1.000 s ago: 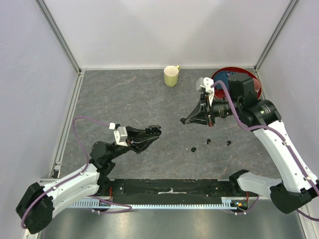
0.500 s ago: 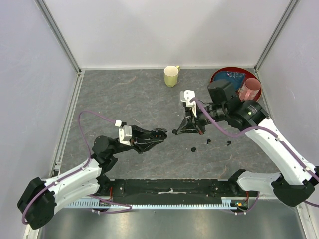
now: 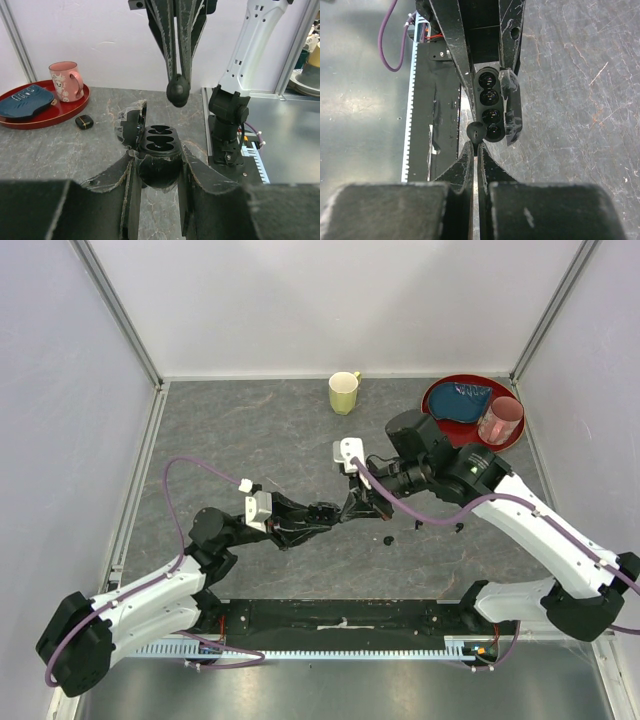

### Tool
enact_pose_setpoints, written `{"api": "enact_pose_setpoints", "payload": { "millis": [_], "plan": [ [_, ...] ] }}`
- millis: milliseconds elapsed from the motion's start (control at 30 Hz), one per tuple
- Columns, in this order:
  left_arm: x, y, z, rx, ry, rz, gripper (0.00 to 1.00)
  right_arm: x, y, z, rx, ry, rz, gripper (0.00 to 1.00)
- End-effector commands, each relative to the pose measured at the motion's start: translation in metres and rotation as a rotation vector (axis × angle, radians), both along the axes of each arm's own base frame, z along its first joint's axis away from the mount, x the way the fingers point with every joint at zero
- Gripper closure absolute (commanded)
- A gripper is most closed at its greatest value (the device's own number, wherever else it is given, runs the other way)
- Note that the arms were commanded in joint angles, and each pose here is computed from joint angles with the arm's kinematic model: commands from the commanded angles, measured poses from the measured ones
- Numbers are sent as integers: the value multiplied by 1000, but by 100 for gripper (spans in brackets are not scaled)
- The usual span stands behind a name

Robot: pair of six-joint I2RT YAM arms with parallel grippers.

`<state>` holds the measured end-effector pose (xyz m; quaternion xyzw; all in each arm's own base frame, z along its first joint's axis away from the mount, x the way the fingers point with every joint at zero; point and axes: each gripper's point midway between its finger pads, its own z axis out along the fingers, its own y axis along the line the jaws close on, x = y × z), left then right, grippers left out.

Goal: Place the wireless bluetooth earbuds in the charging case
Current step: Place the earbud in the charging case.

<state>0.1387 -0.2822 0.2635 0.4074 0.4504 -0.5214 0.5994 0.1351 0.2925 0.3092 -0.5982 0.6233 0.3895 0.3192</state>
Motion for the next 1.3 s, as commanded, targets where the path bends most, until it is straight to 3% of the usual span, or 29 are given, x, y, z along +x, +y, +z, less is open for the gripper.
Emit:
{"api": "enact_pose_setpoints", "payload": {
  "millis": [0, 967, 1067, 1267],
  "plan": [
    [-3, -2, 22, -27, -85, -24, 98, 8, 11, 12, 23, -76, 1, 98],
    [-6, -1, 23, -33, -91, -37, 98, 13, 22, -17, -85, -74, -13, 98],
    [-2, 0, 23, -42, -93, -10, 98, 15, 20, -22, -116, -72, -31, 95],
    [2, 1, 22, -52, -86, 16, 98, 15, 18, -21, -121, -83, -48, 79]
  ]
}}
